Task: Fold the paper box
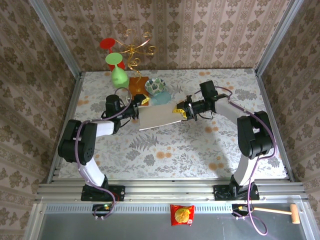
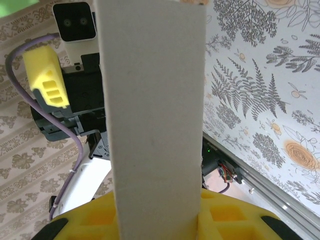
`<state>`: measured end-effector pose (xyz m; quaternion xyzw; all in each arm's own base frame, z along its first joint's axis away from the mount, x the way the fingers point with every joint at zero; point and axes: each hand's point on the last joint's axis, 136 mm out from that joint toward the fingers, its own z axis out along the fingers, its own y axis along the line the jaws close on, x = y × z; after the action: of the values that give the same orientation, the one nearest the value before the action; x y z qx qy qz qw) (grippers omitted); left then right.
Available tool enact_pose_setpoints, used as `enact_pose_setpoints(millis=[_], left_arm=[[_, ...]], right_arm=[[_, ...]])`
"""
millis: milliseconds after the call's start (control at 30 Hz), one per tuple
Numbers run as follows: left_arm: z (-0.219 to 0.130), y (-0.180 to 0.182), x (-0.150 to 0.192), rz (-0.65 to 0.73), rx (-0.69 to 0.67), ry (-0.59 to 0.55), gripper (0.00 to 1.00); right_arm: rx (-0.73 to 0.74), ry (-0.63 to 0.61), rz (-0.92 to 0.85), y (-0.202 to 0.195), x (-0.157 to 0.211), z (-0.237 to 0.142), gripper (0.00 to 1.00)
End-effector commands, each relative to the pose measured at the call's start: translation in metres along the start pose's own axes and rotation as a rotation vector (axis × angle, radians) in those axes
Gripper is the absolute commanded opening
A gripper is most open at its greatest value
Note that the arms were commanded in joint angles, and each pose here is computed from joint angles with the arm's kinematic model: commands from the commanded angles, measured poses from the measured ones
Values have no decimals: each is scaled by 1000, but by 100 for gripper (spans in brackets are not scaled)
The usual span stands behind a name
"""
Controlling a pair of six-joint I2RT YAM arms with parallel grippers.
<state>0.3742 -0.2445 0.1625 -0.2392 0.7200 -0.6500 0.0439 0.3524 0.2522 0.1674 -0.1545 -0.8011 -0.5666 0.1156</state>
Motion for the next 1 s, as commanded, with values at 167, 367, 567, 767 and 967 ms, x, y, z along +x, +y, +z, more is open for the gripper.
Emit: enact_pose_setpoints(millis=[167,367,567,767,967], left_arm=[[19,-14,25,42,34,102,49],[11,-26,18,68,36,52,11],[7,-37,18,86,20,33,0],[8,-43,14,74,51,13,3],[7,-37,13,1,49,-24,1]], right_arm=[[-31,61,-75,20,4,11,29],[-25,20,-52,13,-9,-1,29],[-34,24,-58,18,-12,-4,31],[-29,18,-39,12,-16,-2,33],[-24,-20,-35,14,-23,-4,47]])
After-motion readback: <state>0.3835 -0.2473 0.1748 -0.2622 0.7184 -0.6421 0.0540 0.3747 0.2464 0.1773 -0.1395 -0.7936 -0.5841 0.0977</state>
